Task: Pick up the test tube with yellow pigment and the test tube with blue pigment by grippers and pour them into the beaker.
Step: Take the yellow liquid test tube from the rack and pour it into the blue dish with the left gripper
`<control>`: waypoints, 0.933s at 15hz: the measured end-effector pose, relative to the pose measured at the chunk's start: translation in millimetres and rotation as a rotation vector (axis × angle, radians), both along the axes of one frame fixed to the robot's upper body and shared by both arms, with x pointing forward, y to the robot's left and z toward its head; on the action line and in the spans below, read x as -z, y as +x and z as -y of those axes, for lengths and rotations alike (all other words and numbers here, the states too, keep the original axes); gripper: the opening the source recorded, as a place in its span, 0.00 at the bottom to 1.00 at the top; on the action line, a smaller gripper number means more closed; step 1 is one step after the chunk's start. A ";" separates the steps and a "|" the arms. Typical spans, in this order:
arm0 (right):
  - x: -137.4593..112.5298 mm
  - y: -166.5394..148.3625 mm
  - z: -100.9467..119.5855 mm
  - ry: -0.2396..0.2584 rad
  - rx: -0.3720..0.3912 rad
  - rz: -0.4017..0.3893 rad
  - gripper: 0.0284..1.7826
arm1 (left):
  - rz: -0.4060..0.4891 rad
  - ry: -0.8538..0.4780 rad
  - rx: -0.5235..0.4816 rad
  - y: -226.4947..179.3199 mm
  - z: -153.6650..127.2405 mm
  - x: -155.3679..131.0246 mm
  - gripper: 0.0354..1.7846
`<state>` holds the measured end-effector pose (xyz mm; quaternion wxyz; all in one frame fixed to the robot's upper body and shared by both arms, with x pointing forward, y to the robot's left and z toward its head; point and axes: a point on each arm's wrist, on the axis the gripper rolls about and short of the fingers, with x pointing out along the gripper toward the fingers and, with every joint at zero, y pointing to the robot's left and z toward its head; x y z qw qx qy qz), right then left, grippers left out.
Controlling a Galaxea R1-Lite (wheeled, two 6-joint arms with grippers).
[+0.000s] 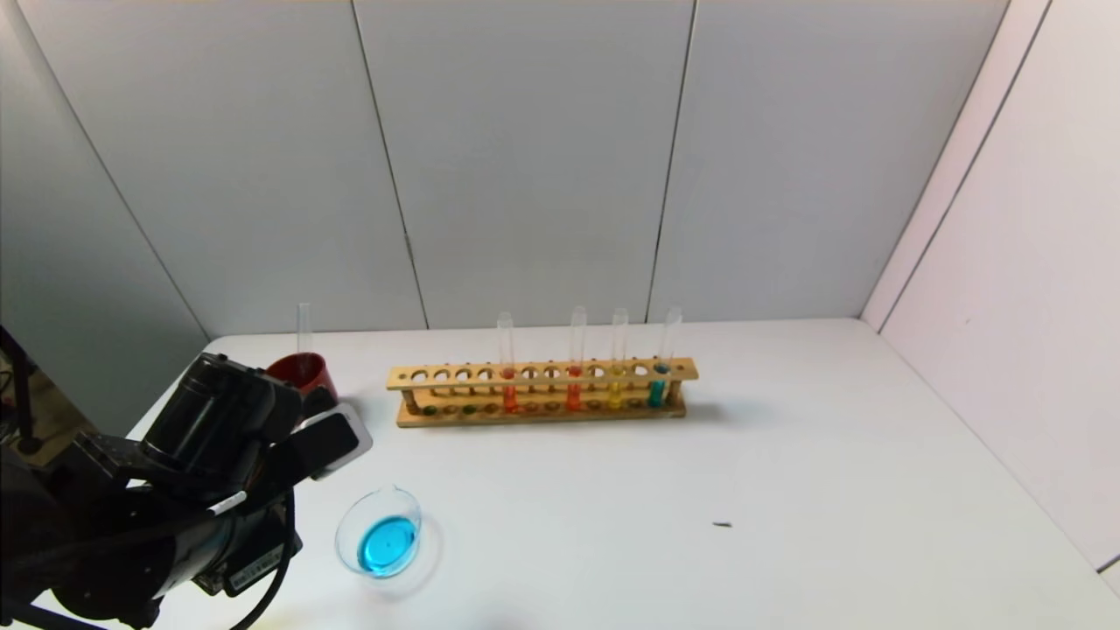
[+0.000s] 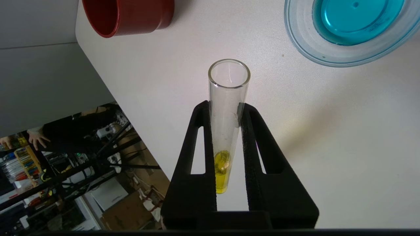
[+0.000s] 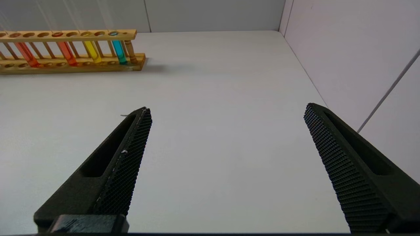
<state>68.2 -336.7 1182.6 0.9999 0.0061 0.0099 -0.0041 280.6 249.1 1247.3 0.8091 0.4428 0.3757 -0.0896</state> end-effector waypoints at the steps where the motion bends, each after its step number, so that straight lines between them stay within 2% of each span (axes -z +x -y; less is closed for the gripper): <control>1: 0.0 0.0 0.0 0.000 0.000 0.000 0.95 | -0.018 0.021 0.012 1.6 1.6 3.5 0.15; 5: 0.0 0.0 0.0 0.000 0.000 0.000 0.95 | -0.082 0.133 0.029 5.8 5.9 16.7 0.15; 14: 0.0 0.0 0.0 0.000 0.000 0.000 0.95 | -0.192 0.215 0.108 25.2 35.0 47.4 0.15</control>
